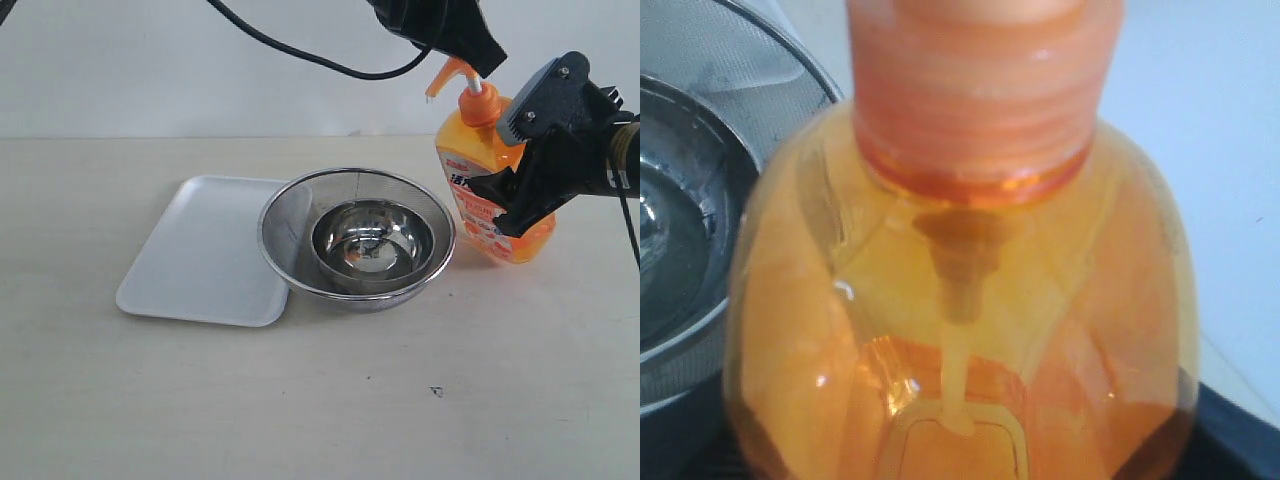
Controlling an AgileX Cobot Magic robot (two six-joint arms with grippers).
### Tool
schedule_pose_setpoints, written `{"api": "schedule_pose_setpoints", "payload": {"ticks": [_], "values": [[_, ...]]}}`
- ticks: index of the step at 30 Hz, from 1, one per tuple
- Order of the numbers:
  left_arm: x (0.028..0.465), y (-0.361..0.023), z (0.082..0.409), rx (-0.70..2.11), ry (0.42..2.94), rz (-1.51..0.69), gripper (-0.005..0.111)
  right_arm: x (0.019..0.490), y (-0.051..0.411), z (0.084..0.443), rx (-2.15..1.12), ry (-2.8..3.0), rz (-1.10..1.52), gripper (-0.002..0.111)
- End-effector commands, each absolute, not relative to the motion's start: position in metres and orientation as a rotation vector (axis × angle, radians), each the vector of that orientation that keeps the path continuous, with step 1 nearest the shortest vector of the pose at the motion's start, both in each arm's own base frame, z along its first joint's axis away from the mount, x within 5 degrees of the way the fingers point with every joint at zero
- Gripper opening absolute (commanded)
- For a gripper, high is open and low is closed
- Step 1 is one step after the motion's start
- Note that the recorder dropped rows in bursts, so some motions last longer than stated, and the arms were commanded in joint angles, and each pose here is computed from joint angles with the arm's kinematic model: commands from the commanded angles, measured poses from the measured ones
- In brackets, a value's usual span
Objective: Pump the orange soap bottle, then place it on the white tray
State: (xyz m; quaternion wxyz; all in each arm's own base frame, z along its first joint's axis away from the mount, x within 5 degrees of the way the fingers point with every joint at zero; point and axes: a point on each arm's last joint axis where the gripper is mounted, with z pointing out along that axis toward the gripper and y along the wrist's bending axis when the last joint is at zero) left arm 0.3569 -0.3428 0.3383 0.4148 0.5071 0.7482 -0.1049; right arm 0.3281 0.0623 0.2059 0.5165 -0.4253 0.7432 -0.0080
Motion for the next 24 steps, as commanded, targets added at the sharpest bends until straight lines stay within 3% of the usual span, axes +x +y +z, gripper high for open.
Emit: {"api": "schedule_pose_setpoints", "payload": {"ticks": [1,24], "values": [[0.3575,-0.346,0.3014,1.363,2.025,-0.261,0.005,0.3292,0.0673,0.2198,-0.985,1.707,0.036,0.0],[0.3583,-0.3467,0.3023,1.354,2.013,-0.262,0.005,0.3292,0.0673,0.2198,-0.982,1.709,0.038,0.0]]}}
